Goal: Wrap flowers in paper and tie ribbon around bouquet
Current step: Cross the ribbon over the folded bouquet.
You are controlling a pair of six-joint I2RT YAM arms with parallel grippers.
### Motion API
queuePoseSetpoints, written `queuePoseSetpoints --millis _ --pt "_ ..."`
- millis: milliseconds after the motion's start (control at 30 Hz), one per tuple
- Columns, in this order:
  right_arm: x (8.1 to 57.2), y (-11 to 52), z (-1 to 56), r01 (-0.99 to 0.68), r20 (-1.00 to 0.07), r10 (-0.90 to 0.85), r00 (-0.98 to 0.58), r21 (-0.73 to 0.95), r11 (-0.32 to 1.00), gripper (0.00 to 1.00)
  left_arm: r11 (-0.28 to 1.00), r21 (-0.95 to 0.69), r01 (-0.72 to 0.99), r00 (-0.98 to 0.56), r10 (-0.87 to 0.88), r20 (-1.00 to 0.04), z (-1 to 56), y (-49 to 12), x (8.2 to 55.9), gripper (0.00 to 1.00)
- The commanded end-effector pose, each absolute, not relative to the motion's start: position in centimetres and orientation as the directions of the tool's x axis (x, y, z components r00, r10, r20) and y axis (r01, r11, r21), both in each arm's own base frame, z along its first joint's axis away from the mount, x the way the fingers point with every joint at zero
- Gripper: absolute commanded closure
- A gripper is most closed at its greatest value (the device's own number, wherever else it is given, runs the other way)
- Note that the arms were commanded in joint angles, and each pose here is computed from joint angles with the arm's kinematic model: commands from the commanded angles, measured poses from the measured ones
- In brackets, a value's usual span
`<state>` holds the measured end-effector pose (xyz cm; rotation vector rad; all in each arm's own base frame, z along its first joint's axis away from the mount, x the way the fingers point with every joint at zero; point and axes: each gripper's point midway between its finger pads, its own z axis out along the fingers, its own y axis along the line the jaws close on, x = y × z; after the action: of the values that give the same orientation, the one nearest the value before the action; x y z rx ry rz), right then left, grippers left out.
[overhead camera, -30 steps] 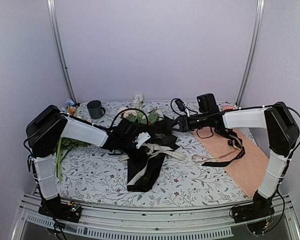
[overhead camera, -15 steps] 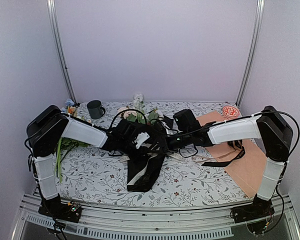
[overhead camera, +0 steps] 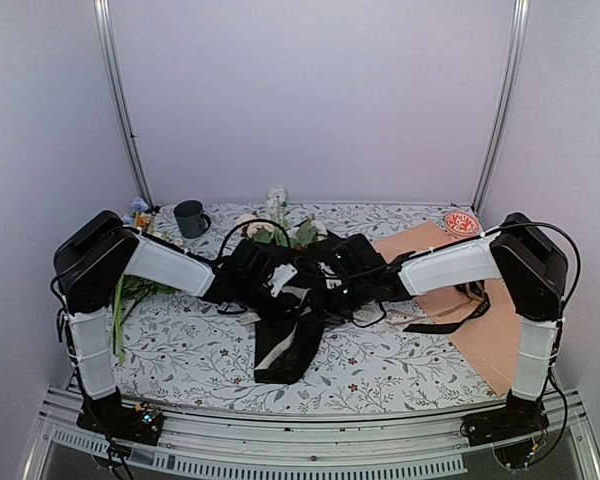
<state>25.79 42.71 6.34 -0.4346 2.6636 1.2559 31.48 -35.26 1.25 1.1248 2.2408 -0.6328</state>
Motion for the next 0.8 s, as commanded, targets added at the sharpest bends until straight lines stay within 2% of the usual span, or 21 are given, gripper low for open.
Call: queuePoseSetpoints --millis 0,167,300,433,500,567,733,767 --pt "26.4 41.9 3.3 -0.182 -0.171 -0.087 -0.981 0.687 0.704 0.60 0.563 -0.223 0.796 -0.571 0.575 -0.586 -1.4 -33.9 29.9 1.00" --pt "26.3 42.0 1.8 -0.145 -0.131 -0.075 -0.989 0.682 0.717 0.60 0.561 -0.241 0.792 -0.579 0.566 -0.587 -1.4 -33.8 29.3 1.00" --pt "26.3 42.7 1.8 -0.133 -0.119 -0.069 -0.991 0.707 0.694 0.65 0.559 -0.244 0.792 -0.580 0.564 -0.588 -1.6 -33.7 29.0 1.00" --pt "26.8 43.6 2.6 -0.147 -0.131 -0.075 -0.989 0.725 0.673 0.79 0.563 -0.240 0.791 -0.581 0.566 -0.585 -1.8 -33.5 28.9 1.00" --pt "26.8 43.6 2.5 -0.151 -0.131 -0.080 -0.988 0.723 0.674 0.91 0.567 -0.236 0.789 -0.582 0.565 -0.585 -1.8 -33.3 28.9 1.00" --pt "26.9 43.3 2.4 -0.154 -0.134 -0.082 -0.988 0.719 0.678 0.98 0.570 -0.233 0.788 -0.582 0.567 -0.582 -1.9 -33.2 28.8 1.00" --pt "27.5 42.3 3.6 -0.189 -0.177 -0.087 -0.980 0.718 0.670 1.00 0.571 -0.227 0.789 -0.579 0.567 -0.586 -1.8 -33.3 29.1 1.00" --pt "27.4 41.8 3.4 -0.194 -0.179 -0.092 -0.980 0.716 0.670 1.00 0.568 -0.220 0.793 -0.566 0.552 -0.612 -0.3 -33.6 29.4 1.00"
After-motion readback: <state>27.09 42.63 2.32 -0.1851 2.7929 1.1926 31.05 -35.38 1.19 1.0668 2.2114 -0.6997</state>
